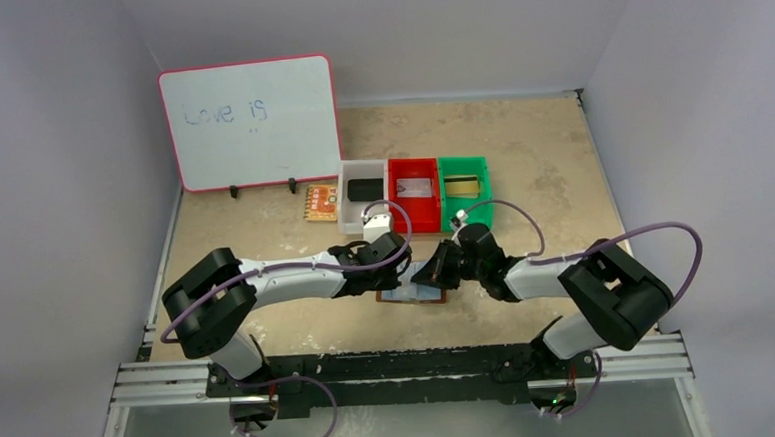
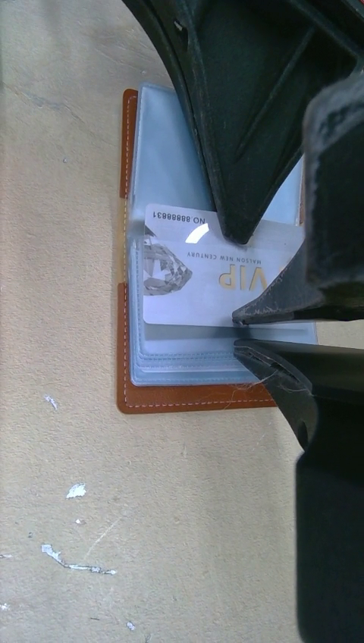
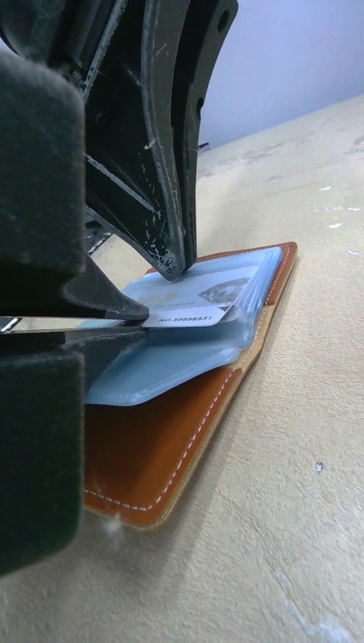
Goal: Take the credit cards out of the card holder
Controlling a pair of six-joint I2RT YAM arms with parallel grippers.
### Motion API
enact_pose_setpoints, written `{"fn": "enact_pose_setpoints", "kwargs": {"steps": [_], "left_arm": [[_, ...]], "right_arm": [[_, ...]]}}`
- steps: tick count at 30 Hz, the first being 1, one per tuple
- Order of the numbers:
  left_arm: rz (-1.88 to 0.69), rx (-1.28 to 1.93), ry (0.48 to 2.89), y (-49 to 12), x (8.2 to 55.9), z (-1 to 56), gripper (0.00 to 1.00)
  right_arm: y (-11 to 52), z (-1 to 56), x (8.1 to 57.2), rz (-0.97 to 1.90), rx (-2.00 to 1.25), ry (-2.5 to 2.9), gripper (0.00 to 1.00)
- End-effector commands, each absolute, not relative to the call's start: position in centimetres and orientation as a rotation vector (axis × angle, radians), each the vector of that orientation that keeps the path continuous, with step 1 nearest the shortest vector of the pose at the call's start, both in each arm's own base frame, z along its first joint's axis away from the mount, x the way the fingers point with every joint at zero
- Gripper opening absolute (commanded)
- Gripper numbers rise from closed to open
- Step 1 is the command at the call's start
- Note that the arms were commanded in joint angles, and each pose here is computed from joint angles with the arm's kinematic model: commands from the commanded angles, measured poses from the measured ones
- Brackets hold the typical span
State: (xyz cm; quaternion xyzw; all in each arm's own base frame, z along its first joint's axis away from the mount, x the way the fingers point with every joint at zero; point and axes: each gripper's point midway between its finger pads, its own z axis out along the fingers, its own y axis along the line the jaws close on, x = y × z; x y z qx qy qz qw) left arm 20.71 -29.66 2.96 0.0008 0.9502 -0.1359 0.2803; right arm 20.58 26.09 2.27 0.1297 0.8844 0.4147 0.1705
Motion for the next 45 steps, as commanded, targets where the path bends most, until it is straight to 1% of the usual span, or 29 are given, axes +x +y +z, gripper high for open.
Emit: {"fn": "enact_pose_setpoints", "kwargs": {"steps": [1, 11, 15, 20, 25, 30, 34, 37, 45], "left_arm": [[-0.247, 0.026, 2.606, -27.4, 19.3, 1.4, 0.14], [-0.239, 0.022, 2.598, -27.2, 19.3, 1.6, 0.14], [-0.26, 0.024, 2.592, -27.5, 19.4, 1.9, 0.14], [-0.336, 0.037, 2.553, -28.9, 20.1, 3.9, 0.21], [-0.415, 0.065, 2.507, -30.5, 20.8, 6.6, 0.25], [-0.524, 0.086, 2.477, -32.2, 20.9, 8.0, 0.27], [-0.606, 0.112, 2.492, -33.5, 20.4, 7.7, 0.27], [-0.604, 0.096, 2.52, -33.5, 20.0, 6.6, 0.26], [-0.448, 0.046, 2.627, -31.0, 18.9, 1.9, 0.23]], "right_arm": [[24.2, 1.0, 20.4, 1.051, 0.434, 2.547, 0.0], [23.5, 0.9, 20.1, 1.025, 0.474, 2.547, 0.0], [23.5, 1.2, 20.2, 1.04, 0.489, 2.528, 0.02], [24.0, 1.3, 20.3, 1.071, 0.474, 2.529, 0.07], [24.2, 1.0, 20.2, 1.083, 0.473, 2.535, 0.08], [24.0, 0.8, 20.1, 1.073, 0.481, 2.543, 0.08], [23.9, 0.7, 20.1, 1.067, 0.487, 2.544, 0.08], [23.8, 0.6, 20.1, 1.066, 0.489, 2.544, 0.08], [23.9, 0.8, 20.2, 1.073, 0.485, 2.541, 0.08]]}}
